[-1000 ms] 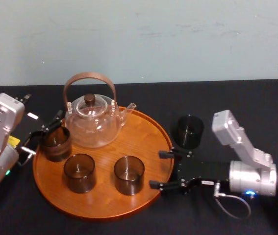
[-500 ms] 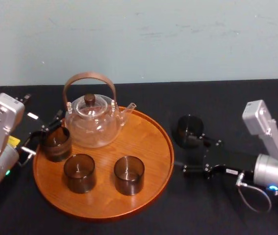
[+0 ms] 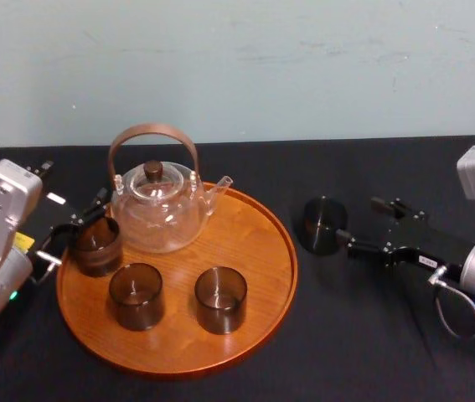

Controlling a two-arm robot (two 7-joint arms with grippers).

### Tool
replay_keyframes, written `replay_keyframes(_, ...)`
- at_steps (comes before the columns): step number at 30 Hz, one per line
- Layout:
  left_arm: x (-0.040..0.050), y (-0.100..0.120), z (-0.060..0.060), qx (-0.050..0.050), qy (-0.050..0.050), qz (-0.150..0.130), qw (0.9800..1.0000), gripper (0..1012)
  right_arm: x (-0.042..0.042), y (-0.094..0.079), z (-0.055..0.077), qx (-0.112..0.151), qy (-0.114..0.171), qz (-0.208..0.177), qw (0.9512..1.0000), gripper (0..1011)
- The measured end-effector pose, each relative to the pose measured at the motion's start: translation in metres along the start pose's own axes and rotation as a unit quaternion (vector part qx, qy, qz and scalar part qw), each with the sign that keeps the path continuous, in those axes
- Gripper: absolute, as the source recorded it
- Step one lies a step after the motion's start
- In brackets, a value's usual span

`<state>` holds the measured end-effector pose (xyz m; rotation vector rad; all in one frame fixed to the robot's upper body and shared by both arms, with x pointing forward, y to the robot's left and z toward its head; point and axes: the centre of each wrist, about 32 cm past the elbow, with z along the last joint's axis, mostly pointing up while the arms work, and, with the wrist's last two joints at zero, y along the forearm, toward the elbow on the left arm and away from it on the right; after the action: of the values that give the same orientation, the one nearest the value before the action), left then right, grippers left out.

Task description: Pick up the glass from the table and place it on the tray.

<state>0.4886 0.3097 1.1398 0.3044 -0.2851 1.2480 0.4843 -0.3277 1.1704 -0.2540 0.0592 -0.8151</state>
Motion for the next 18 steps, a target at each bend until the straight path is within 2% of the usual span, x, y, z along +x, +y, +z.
replay_keyframes(8, 0.0000, 0.000, 0.000, 0.000, 0.000, 0.000, 1.0000, 1001, 0.0063, 0.001, -0.002, -0.017, 0.025, -0.040, 0.9988, 1003)
replay_keyframes(10, 0.0000, 0.000, 0.000, 0.000, 0.000, 0.000, 1.0000, 1002, 0.0085, 0.003, -0.004, -0.028, 0.036, -0.050, 0.9977, 1003)
replay_keyframes(18, 0.0000, 0.000, 0.000, 0.000, 0.000, 0.000, 1.0000, 1001, 0.0134, 0.010, -0.003, -0.065, 0.053, -0.055, 0.9950, 1003)
